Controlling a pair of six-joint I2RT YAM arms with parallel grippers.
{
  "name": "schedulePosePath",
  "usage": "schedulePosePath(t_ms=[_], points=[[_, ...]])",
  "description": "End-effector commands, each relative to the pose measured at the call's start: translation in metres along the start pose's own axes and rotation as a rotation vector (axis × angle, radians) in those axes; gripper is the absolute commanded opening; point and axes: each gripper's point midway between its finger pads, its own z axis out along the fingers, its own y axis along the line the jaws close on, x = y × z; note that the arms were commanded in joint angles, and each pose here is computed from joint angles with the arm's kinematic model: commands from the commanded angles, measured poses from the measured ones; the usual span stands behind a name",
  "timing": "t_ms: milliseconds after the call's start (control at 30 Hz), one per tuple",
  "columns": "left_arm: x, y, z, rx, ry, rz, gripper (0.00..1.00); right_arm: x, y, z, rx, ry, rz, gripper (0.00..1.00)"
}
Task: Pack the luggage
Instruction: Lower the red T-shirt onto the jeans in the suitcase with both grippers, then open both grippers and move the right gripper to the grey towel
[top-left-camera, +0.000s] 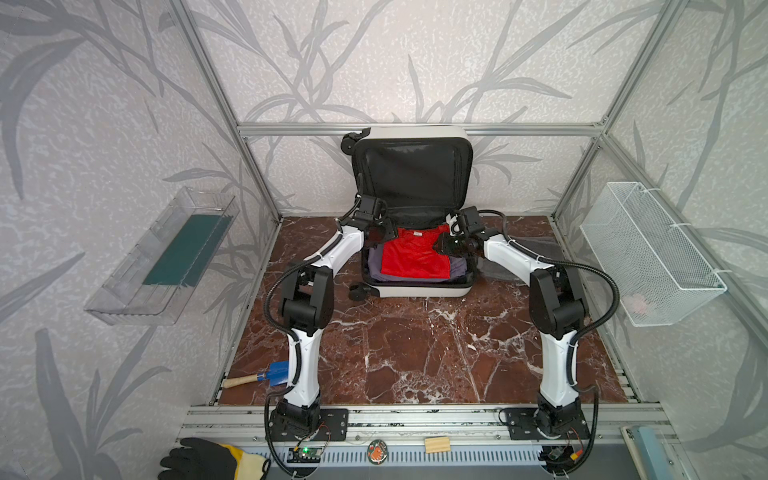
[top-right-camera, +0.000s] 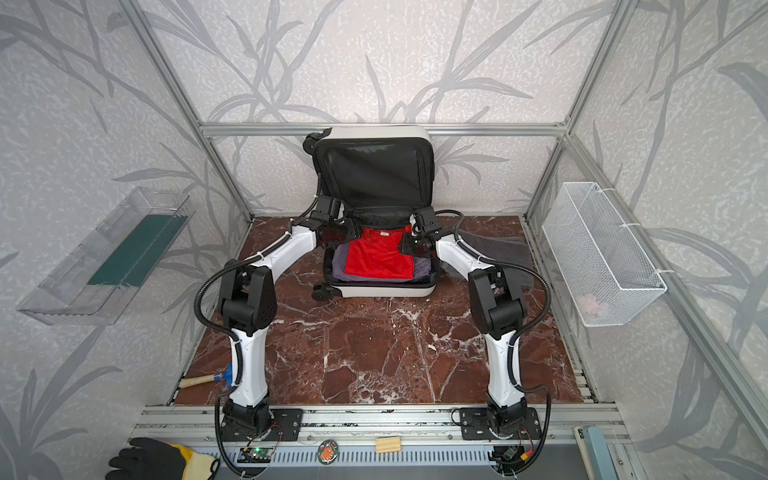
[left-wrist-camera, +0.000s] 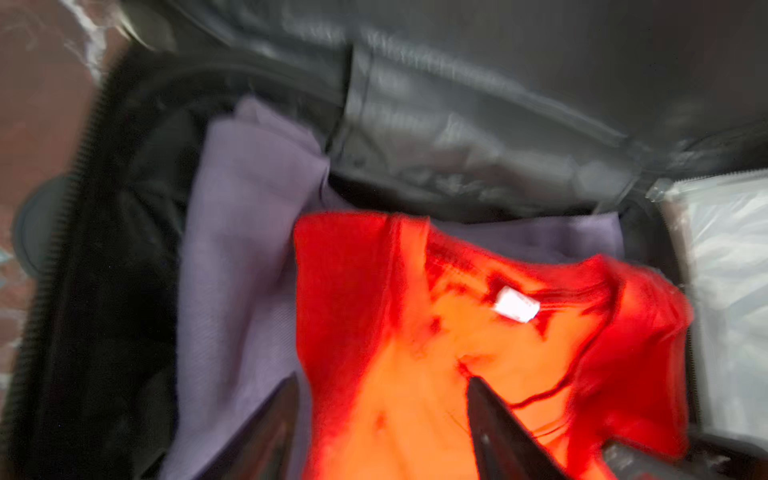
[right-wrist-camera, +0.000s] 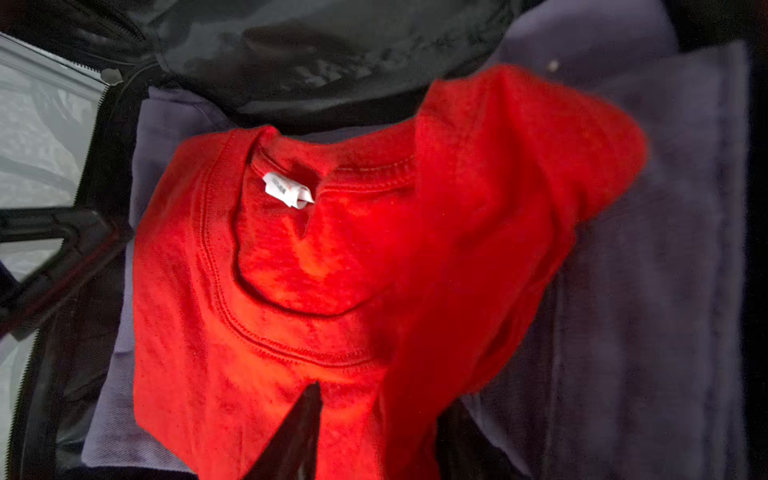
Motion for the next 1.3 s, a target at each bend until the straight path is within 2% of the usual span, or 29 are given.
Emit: schedulePosePath(t_ms=[0, 167, 267, 500, 700, 900, 1067, 1267], points=[[-0.023, -0.012, -0.031, 0.008, -0.056, 0.035, 0.76, -0.023, 0.005, -0.035, 0.003, -0.063, -0.013, 0.51], [-0.032, -0.043, -0.056, 0.095, -0.086, 0.042, 0.8, -0.034, 0.013, -0.069, -0.001, -0.115, -0.017, 0.53], [-0.025, -0.057, -0.053, 0.137, -0.07, 0.037, 0.81, -0.033, 0.022, -0.072, -0.04, -0.12, -0.001, 0.53], [0.001, -0.056, -0.016, 0.176, -0.01, -0.012, 0.81, -0.015, 0.036, -0.037, -0.065, -0.058, 0.006, 0.53], [0.022, -0.034, 0.011, 0.124, 0.037, -0.013, 0.81, 0.008, 0.012, -0.005, -0.014, 0.002, 0.04, 0.53], [0.033, -0.017, 0.021, 0.085, 0.052, -0.011, 0.81, 0.02, -0.002, 0.005, -0.001, 0.031, 0.06, 0.53], [0.029, -0.017, 0.019, 0.083, 0.047, -0.006, 0.81, 0.01, 0.005, -0.008, -0.032, 0.014, 0.054, 0.54], [0.006, -0.039, -0.009, 0.124, 0.003, 0.02, 0.83, -0.014, 0.018, -0.055, -0.079, -0.058, 0.036, 0.56]])
